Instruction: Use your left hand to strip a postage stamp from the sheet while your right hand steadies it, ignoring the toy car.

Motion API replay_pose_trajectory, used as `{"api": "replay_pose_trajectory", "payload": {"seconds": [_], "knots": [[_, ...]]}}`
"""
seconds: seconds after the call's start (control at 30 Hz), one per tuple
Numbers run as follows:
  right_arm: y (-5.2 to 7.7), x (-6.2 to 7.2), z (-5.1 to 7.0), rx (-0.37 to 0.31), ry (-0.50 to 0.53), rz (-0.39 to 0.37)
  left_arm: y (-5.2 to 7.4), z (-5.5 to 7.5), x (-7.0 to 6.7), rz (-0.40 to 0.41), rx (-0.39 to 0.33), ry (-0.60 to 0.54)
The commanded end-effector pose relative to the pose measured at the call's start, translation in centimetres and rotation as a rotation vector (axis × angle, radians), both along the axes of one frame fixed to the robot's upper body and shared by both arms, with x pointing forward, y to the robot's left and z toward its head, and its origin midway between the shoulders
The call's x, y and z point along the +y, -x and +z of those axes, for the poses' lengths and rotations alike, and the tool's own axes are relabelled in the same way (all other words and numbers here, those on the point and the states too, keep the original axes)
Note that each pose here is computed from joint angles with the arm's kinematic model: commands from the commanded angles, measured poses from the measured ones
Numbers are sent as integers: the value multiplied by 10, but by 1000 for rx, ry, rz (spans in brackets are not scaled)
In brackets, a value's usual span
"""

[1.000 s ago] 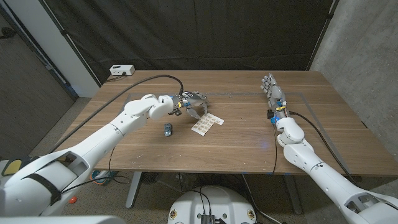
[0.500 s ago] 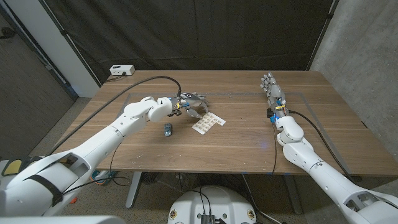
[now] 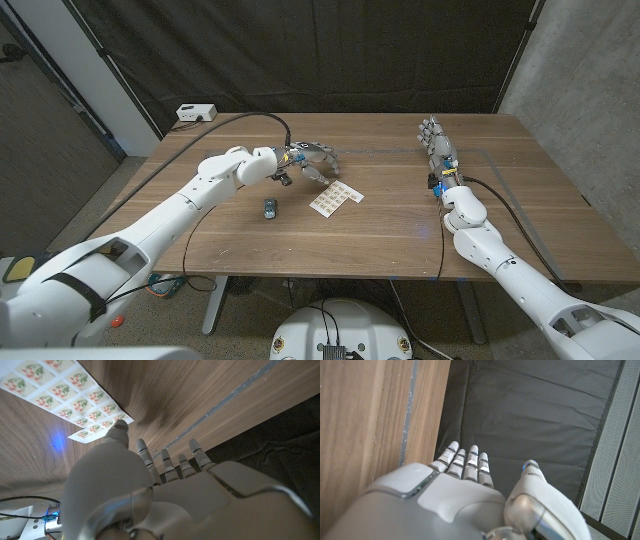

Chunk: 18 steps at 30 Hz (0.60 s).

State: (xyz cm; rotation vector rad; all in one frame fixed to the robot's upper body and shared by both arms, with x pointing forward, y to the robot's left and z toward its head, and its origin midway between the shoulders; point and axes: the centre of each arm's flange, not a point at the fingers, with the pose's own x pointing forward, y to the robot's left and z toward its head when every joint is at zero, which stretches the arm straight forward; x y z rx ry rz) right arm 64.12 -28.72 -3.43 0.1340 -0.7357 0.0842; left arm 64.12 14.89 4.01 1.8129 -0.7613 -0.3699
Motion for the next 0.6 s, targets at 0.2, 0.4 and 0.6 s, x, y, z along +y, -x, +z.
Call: {"api": "replay_pose_trajectory", "payload": {"seconds": [0.2, 0.4, 0.6], "knots": [[3, -6, -2, -10, -23, -17, -4, 0, -14, -12, 94, -86], [3, -6, -3, -11, -23, -12, -1, -3, -16, 0, 64, -112], [3, -6, -4, -16, -21, -10, -1, -9, -15, 17, 39, -128]]}}
